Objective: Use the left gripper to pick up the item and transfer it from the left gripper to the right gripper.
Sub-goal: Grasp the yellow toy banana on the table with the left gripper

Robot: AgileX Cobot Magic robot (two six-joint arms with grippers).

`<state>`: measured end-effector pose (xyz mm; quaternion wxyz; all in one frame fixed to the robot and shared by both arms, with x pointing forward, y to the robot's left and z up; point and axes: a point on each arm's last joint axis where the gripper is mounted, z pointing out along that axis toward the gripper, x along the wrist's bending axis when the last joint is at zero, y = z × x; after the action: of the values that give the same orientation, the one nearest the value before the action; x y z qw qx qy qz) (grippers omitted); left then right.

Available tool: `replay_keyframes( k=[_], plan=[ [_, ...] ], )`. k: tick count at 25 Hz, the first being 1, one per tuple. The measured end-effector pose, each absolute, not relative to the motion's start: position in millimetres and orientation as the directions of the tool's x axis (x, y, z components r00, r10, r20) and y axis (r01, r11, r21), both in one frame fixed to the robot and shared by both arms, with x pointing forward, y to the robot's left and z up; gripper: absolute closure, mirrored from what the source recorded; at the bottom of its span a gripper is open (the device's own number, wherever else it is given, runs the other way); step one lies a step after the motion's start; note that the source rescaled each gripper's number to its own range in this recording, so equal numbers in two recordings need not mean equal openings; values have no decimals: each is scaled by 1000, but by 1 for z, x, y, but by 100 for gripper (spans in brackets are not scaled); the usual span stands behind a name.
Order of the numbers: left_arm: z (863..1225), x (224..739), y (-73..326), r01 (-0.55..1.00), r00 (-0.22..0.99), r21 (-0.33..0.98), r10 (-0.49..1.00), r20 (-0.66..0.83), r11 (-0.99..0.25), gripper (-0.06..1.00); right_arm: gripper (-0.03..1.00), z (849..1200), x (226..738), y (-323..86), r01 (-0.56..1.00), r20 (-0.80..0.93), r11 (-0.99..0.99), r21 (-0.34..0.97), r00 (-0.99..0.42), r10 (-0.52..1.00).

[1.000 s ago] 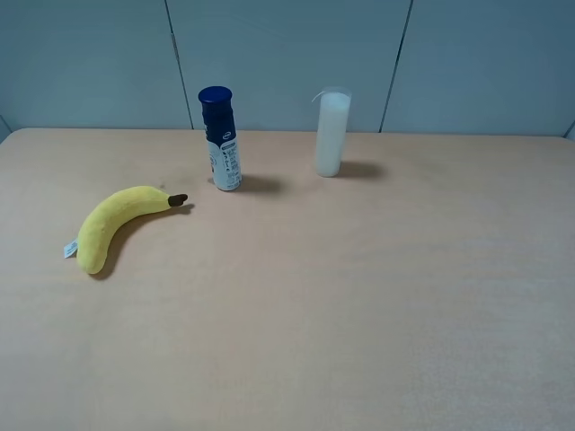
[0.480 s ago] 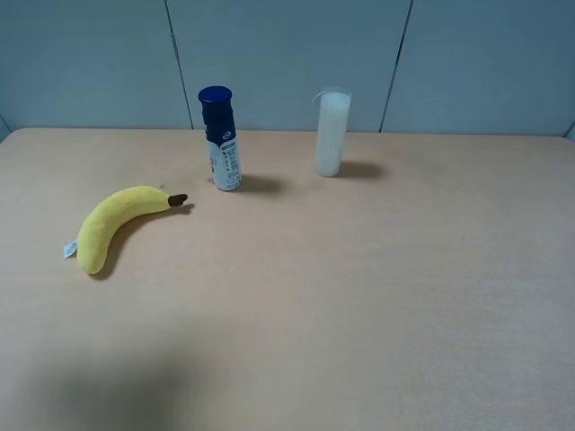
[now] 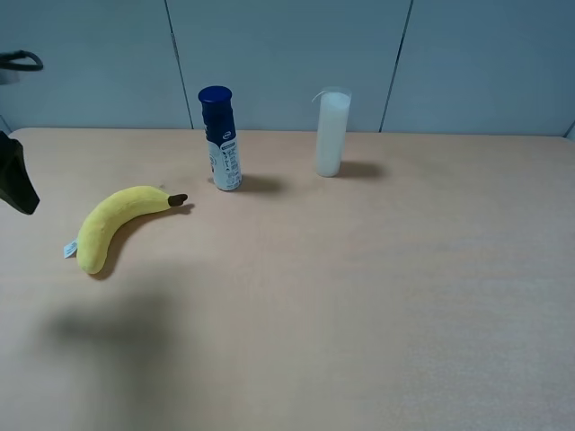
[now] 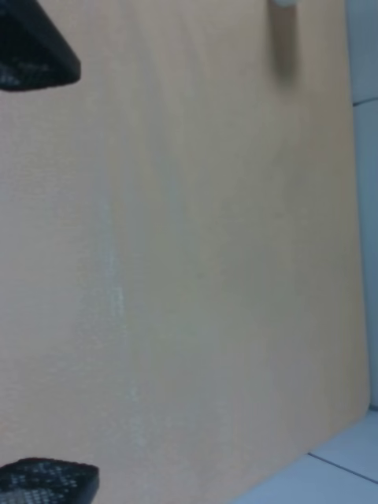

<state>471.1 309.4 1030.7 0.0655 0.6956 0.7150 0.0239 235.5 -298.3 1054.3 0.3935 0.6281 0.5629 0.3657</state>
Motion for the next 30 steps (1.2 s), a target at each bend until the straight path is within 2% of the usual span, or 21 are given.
replay_keyframes(
  k=[11,17,23,30],
  plan=[
    [948,518,285,998,57,-10,997,-58,-58,-1,-3,1054,235,-298,419,16,-56,906,99,995],
    [916,532,273,993,116,-12,993,-30,-117,-1,-3,1054,235,-298,419,16,-56,906,99,995],
    [897,541,269,992,126,22,992,-26,-125,-1,-3,1054,235,-298,419,16,-56,906,99,995],
    [894,546,268,990,126,67,992,-23,-124,1,-3,1054,236,-298,419,16,-56,906,99,995]
  ],
)
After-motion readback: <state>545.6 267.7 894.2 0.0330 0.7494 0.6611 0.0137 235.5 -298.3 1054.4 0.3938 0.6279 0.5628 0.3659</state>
